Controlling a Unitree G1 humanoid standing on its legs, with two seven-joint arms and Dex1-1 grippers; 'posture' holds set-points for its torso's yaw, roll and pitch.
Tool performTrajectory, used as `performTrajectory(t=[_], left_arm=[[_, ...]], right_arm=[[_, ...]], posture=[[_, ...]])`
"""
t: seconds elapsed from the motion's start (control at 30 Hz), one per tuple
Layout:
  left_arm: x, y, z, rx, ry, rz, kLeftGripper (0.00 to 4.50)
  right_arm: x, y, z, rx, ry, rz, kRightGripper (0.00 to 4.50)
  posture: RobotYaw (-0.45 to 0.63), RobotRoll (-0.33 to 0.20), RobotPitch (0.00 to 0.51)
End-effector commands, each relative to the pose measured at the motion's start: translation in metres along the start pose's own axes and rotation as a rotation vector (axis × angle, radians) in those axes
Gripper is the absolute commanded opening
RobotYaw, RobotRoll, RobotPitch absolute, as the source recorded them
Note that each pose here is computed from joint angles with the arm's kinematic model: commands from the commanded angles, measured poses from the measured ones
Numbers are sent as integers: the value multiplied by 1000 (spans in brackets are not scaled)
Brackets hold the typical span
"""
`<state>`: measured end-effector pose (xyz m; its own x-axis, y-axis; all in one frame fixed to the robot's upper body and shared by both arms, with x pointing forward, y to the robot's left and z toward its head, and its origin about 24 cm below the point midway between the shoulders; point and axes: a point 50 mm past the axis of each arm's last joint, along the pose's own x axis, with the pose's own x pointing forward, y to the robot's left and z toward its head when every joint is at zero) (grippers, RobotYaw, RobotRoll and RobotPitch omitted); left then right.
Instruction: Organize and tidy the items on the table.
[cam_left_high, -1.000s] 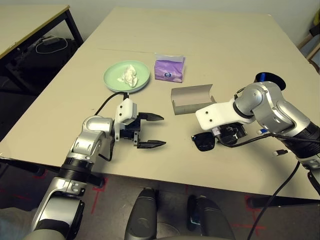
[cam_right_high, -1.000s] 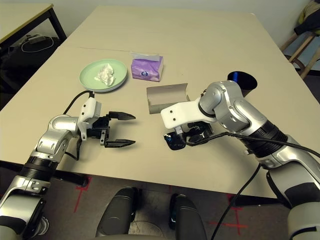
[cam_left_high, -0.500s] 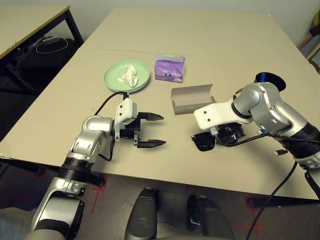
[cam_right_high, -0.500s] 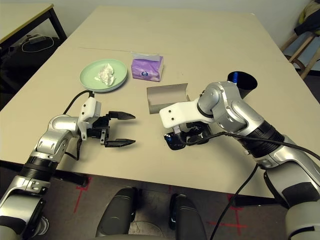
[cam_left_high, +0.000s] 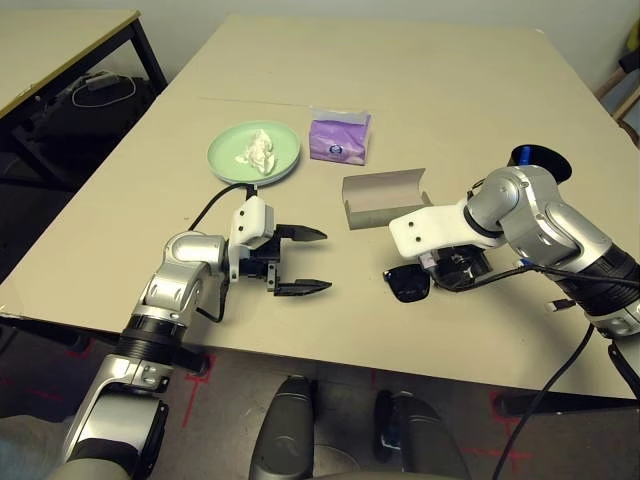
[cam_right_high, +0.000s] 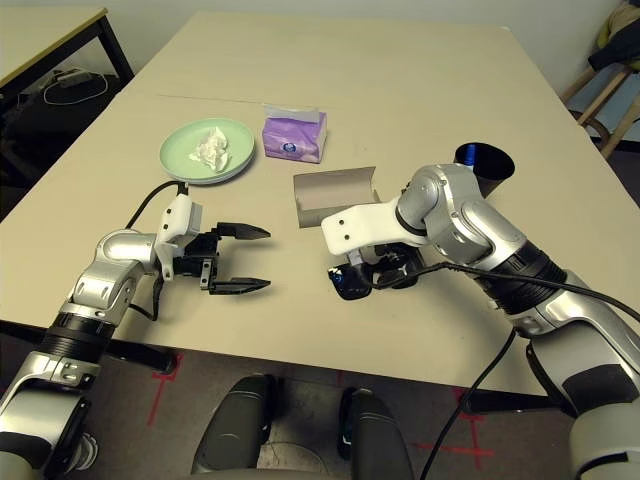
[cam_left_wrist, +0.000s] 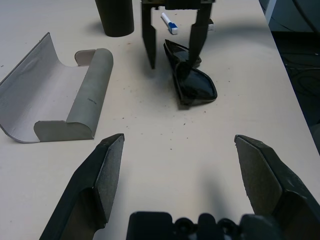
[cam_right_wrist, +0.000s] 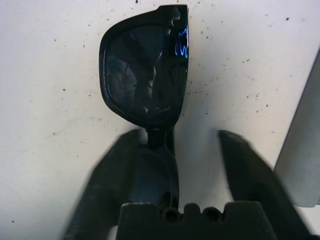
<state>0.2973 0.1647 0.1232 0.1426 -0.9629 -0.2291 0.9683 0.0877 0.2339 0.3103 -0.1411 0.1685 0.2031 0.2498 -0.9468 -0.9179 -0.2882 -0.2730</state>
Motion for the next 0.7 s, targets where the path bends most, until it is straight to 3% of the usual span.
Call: performTrajectory(t=[0.03, 0.17, 0.43, 0.7], left_arm=[[-1, -3, -1, 2, 16, -11, 4500], [-1, -2, -1, 2, 17, -9, 4500], [-2, -2, -1, 3, 21, -6, 4500], [-4, 0, 0, 8, 23, 6, 4500]], right_arm=[[7, 2, -3, 3, 15, 26, 1942], [8, 2, -4, 6, 17, 26, 381], [3, 0, -4, 0, 10, 11, 353], [-38, -18, -2, -20, -20, -150, 353]], posture=[[276, 0, 139], [276, 0, 139], [275, 0, 132], [266, 0, 118]])
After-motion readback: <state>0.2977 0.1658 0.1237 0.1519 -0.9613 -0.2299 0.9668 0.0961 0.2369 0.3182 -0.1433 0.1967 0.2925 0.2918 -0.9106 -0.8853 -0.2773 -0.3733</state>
